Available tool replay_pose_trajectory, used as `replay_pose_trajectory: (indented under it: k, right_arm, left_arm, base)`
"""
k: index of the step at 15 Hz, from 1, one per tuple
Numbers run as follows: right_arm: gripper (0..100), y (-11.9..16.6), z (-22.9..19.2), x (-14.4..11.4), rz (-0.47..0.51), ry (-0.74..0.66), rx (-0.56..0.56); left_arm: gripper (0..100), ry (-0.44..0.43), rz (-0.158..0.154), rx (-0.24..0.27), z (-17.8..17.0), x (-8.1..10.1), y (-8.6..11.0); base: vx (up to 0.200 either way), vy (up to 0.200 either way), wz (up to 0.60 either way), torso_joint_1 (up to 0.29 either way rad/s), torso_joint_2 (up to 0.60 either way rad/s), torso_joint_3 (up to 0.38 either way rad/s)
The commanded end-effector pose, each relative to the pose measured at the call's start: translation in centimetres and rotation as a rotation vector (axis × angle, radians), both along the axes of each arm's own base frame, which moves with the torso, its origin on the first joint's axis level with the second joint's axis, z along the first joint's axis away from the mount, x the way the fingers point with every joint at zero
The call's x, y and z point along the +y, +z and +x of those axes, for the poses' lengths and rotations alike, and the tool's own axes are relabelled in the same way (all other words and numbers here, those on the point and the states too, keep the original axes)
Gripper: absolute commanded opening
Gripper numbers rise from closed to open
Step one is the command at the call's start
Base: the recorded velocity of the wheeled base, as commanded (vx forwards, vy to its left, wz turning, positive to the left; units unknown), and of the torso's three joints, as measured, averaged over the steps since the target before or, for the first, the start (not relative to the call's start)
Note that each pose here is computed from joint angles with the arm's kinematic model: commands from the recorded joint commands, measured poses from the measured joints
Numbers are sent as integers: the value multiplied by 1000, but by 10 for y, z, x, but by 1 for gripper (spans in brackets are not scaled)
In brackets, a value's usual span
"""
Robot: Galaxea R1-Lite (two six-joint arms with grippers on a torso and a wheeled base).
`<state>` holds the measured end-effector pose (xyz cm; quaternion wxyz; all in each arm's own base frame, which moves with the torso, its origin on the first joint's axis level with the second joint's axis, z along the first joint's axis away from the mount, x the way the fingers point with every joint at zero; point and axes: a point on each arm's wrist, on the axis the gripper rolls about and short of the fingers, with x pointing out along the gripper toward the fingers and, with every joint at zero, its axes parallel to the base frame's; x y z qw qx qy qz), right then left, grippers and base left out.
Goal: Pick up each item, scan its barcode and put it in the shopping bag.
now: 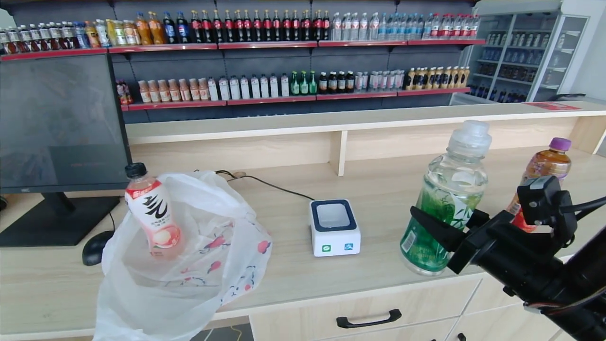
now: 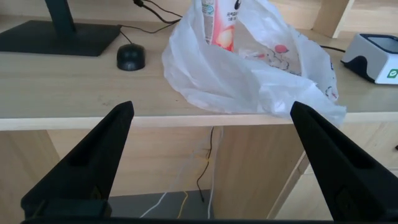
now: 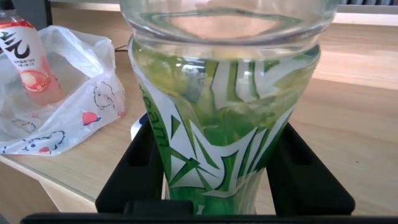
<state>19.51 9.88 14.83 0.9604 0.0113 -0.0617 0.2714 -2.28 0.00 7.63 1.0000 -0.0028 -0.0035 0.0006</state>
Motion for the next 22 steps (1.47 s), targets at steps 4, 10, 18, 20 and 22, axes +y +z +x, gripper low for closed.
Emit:
replay_pose_trajectory:
  k: [4, 10, 18, 20, 22]
  right_arm:
    - [0, 1, 1, 0, 2, 0, -3]
    - [0, 3, 3, 1, 2, -4, -17]
    - [0, 17, 31, 13, -139, 87, -205]
    - [0, 20, 42, 18, -152, 86, -243]
    - [0, 18, 46, 21, -243, 127, -311]
  left_arm:
    - [100, 0, 1, -1, 0, 0, 0]
    - [100, 0, 1, -1, 0, 0, 0]
    - [100, 0, 1, -1, 0, 0, 0]
    - [100, 0, -1, -1, 0, 0, 0]
    - [100, 0, 1, -1, 0, 0, 0]
  base:
    - [0, 200, 0, 0, -1, 1]
    - [0, 33, 0, 0, 0, 1]
    - [0, 0, 0, 0, 0, 0]
    - [0, 0, 0, 0, 0, 0]
    - [0, 0, 0, 0, 0, 0]
